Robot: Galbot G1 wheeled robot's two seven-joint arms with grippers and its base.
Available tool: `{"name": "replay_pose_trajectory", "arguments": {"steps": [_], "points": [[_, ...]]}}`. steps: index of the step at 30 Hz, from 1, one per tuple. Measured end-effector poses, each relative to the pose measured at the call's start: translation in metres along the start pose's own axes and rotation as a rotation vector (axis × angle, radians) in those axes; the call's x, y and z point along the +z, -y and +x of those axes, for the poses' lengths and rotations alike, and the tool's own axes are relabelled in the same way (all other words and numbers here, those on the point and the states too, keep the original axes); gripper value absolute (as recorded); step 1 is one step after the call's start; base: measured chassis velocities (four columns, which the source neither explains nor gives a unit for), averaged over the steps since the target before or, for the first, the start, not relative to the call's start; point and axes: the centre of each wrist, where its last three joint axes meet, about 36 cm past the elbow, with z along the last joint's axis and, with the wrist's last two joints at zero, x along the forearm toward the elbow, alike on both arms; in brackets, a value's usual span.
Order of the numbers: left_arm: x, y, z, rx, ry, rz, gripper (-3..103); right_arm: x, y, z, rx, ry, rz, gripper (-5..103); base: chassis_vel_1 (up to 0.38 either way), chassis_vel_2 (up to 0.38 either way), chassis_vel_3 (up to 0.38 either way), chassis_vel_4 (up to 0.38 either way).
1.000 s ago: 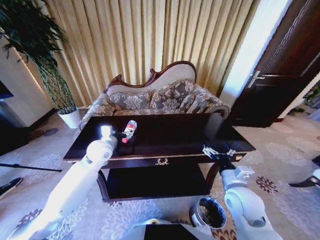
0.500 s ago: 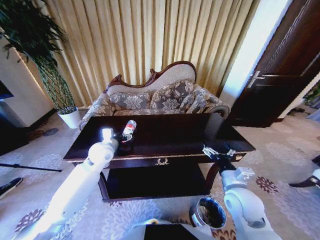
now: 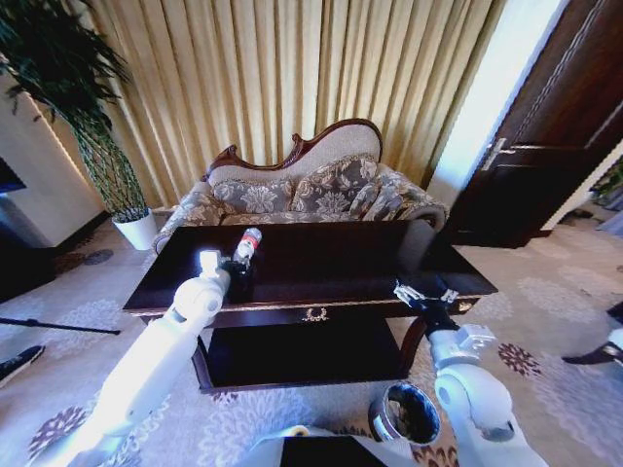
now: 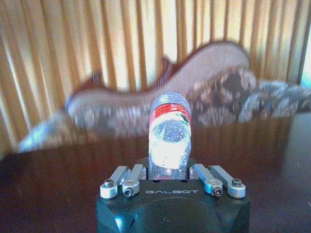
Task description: Move to the front of the table and place the trash on the table into the trash bin.
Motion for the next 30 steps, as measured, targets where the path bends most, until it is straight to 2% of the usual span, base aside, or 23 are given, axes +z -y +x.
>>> {"name": "replay_pose_trajectory", "arguments": {"steps": [1,4,5,6,8,9,10,11,12,13,14,15,16,17,18,19,20,21,22,23,27,30], "points": [[0.000,0.000,0.000,0.000,0.000,0.000,34,0.000,0.000,0.000,0.000,0.000,0.000,100,0.000,0.000,0.000,0.000],[0.008,-0.010,0.011,0.013,0.170,-0.127,33,-0.003,-0.005,-0.001,-0.022,0.008,-0.011,100,0.000,0.000,0.000,0.000],[0.008,-0.010,0.011,0.013,0.170,-0.127,33,-0.003,-0.005,-0.001,-0.022,0.008,-0.011,100,0.000,0.000,0.000,0.000],[0.011,-0.013,0.013,0.022,0.219,-0.173,33,-0.005,-0.006,-0.002,-0.033,0.010,-0.016,100,0.000,0.000,0.000,0.000],[0.020,-0.023,0.018,0.046,0.336,-0.306,33,-0.014,-0.011,-0.002,-0.078,0.006,-0.049,100,0.000,0.000,0.000,0.000],[0.026,-0.031,0.020,0.058,0.411,-0.400,33,-0.022,-0.014,-0.002,-0.111,0.003,-0.077,100,0.000,0.000,0.000,0.000],[0.026,-0.031,0.020,0.058,0.411,-0.400,33,-0.022,-0.014,-0.002,-0.111,0.003,-0.077,100,0.000,0.000,0.000,0.000],[0.030,-0.039,0.019,0.069,0.481,-0.497,33,-0.028,-0.016,-0.002,-0.141,0.001,-0.103,100,0.000,0.000,0.000,0.000],[0.035,-0.057,0.015,0.088,0.619,-0.707,33,-0.040,-0.020,0.000,-0.208,-0.013,-0.170,100,0.000,0.000,0.000,0.000],[0.035,-0.057,0.015,0.088,0.619,-0.707,33,-0.040,-0.020,0.000,-0.208,-0.013,-0.170,100,0.000,0.000,0.000,0.000],[0.036,-0.062,0.013,0.094,0.660,-0.769,33,-0.045,-0.022,0.001,-0.232,-0.021,-0.197,100,0.000,0.000,0.000,0.000],[0.035,-0.072,0.010,0.111,0.751,-0.907,33,-0.056,-0.027,0.005,-0.308,-0.051,-0.280,100,0.000,0.000,0.000,0.000],[0.033,-0.074,0.008,0.119,0.795,-0.969,33,-0.061,-0.030,0.007,-0.359,-0.072,-0.334,100,0.000,0.000,0.000,0.000],[0.033,-0.074,0.008,0.119,0.795,-0.969,33,-0.061,-0.030,0.007,-0.359,-0.072,-0.334,100,0.000,0.000,0.000,0.000],[0.032,-0.074,0.008,0.123,0.815,-0.997,33,-0.064,-0.031,0.008,-0.387,-0.083,-0.366,100,0.000,0.000,0.000,0.000],[0.029,-0.072,0.005,0.138,0.866,-1.059,33,-0.072,-0.036,0.009,-0.458,-0.107,-0.449,100,0.000,0.000,0.000,0.000],[0.029,-0.072,0.005,0.138,0.866,-1.059,33,-0.072,-0.036,0.009,-0.458,-0.107,-0.449,100,0.000,0.000,0.000,0.000],[0.029,-0.068,0.002,0.150,0.902,-1.095,33,-0.076,-0.038,0.009,-0.509,-0.126,-0.514,100,0.000,0.000,0.000,0.000],[0.029,-0.065,0.001,0.155,0.919,-1.110,33,-0.078,-0.039,0.008,-0.530,-0.135,-0.542,100,0.000,0.000,0.000,0.000],[0.029,-0.057,-0.001,0.169,0.960,-1.147,33,-0.081,-0.042,0.005,-0.580,-0.152,-0.603,100,0.000,0.000,0.000,0.000],[0.029,-0.042,-0.003,0.194,1.006,-1.196,33,-0.084,-0.048,0.003,-0.623,-0.163,-0.645,100,0.000,0.000,0.000,0.000],[0.029,-0.018,-0.003,0.247,1.044,-1.216,33,-0.085,-0.055,0.002,-0.657,-0.163,-0.667,100,0.000,0.000,0.000,0.000]]}}
